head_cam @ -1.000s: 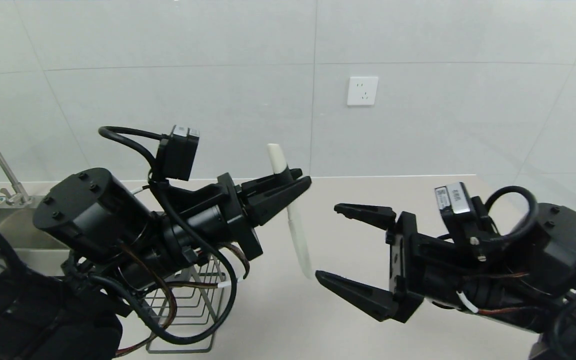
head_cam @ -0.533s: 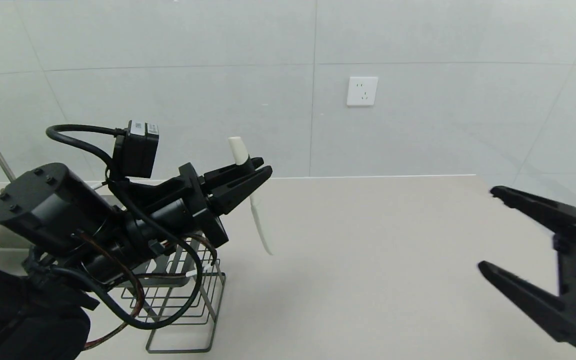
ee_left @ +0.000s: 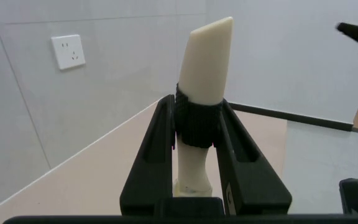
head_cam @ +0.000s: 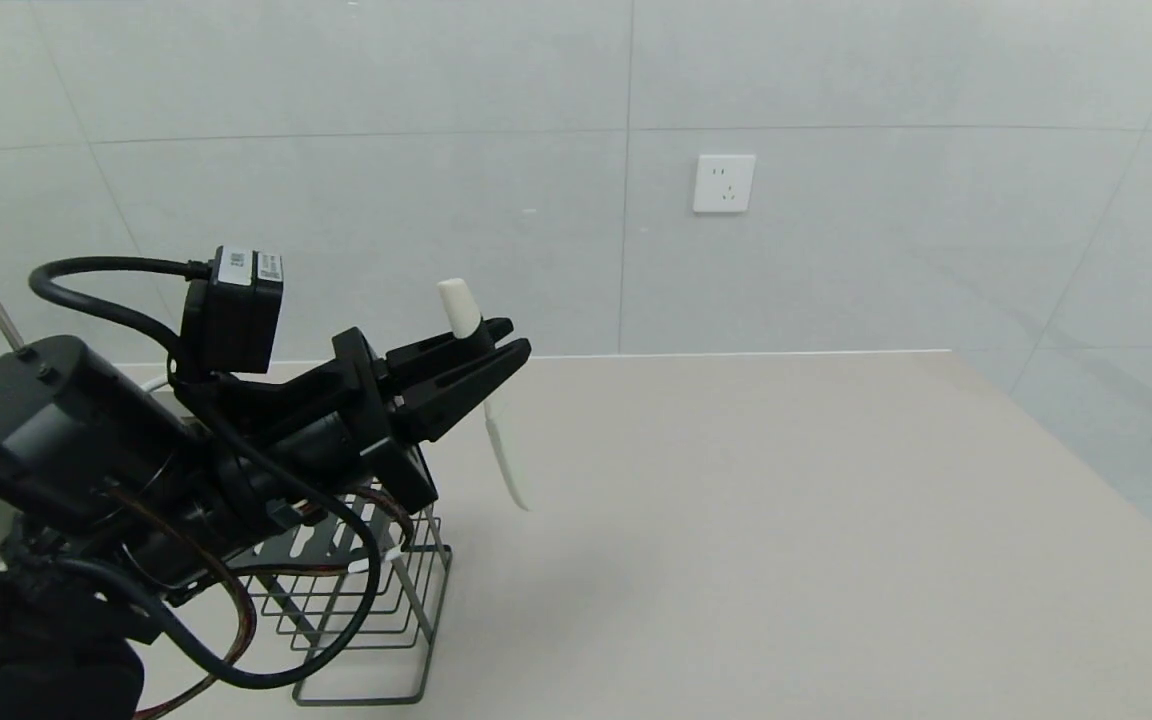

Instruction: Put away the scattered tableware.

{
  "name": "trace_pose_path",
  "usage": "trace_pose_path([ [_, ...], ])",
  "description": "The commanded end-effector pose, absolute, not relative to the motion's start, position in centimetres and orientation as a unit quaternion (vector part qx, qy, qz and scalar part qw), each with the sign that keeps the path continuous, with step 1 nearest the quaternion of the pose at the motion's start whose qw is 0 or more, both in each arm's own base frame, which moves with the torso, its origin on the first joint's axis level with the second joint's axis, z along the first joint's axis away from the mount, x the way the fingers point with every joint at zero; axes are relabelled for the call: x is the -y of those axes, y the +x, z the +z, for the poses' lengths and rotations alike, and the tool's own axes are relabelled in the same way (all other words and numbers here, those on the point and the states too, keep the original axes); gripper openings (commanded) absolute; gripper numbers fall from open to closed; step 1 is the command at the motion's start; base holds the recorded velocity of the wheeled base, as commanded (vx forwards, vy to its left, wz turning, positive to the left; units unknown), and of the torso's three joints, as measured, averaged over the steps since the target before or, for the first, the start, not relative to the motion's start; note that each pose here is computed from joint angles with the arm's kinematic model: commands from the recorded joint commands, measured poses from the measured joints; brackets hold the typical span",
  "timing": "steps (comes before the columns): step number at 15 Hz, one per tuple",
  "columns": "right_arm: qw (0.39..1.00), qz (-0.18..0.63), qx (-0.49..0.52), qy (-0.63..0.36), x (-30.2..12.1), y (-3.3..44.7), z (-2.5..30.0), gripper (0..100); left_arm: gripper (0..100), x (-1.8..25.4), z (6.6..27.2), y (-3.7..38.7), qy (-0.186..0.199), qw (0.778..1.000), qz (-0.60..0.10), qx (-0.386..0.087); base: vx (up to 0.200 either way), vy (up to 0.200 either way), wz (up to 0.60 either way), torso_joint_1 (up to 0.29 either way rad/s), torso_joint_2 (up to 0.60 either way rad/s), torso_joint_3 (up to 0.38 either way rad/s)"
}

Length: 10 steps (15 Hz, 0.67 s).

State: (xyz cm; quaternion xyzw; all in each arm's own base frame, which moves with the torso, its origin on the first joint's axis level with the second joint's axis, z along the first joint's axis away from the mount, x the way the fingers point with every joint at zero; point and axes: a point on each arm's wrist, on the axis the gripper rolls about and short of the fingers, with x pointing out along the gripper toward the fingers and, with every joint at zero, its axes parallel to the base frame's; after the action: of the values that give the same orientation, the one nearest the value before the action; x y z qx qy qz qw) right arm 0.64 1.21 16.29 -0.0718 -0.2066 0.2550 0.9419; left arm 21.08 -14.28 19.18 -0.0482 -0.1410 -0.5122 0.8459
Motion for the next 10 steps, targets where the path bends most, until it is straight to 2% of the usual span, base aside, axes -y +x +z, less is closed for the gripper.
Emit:
trace_pose_path([
  [1,0.903,0.316,0.271,-0.107,-1.3,-3.9,13.5,100,0,14.0,19.9,20.6,-0.049,0.844,-0.512,0.155,0.000,0.000,0.00,0.000,0.00,0.000],
  [3,0.917,0.311,0.230,-0.096,-1.4,-3.7,12.3,100,0,13.7,20.0,20.3,-0.048,0.844,-0.510,0.158,0.000,0.000,0.00,0.000,0.00,0.000],
  [4,0.939,0.281,0.185,-0.078,-1.3,-3.3,11.1,100,0,13.3,20.1,20.1,-0.048,0.847,-0.506,0.158,0.000,0.000,0.00,0.000,0.00,0.000],
  [7,0.991,0.129,0.017,-0.016,-0.6,-2.4,8.0,100,0,12.5,21.0,18.8,-0.049,0.844,-0.503,0.178,0.000,0.000,0.00,0.000,0.00,0.000],
  [9,0.992,0.125,0.022,-0.006,-0.6,-2.4,8.1,100,0,11.5,21.3,18.4,-0.047,0.851,-0.490,0.184,0.000,0.000,0.00,0.000,0.00,0.000],
  [10,0.996,0.089,0.022,-0.006,-0.4,-2.3,8.1,100,0,10.8,21.0,18.6,-0.043,0.860,-0.476,0.180,0.000,0.000,0.00,0.000,0.00,0.000],
])
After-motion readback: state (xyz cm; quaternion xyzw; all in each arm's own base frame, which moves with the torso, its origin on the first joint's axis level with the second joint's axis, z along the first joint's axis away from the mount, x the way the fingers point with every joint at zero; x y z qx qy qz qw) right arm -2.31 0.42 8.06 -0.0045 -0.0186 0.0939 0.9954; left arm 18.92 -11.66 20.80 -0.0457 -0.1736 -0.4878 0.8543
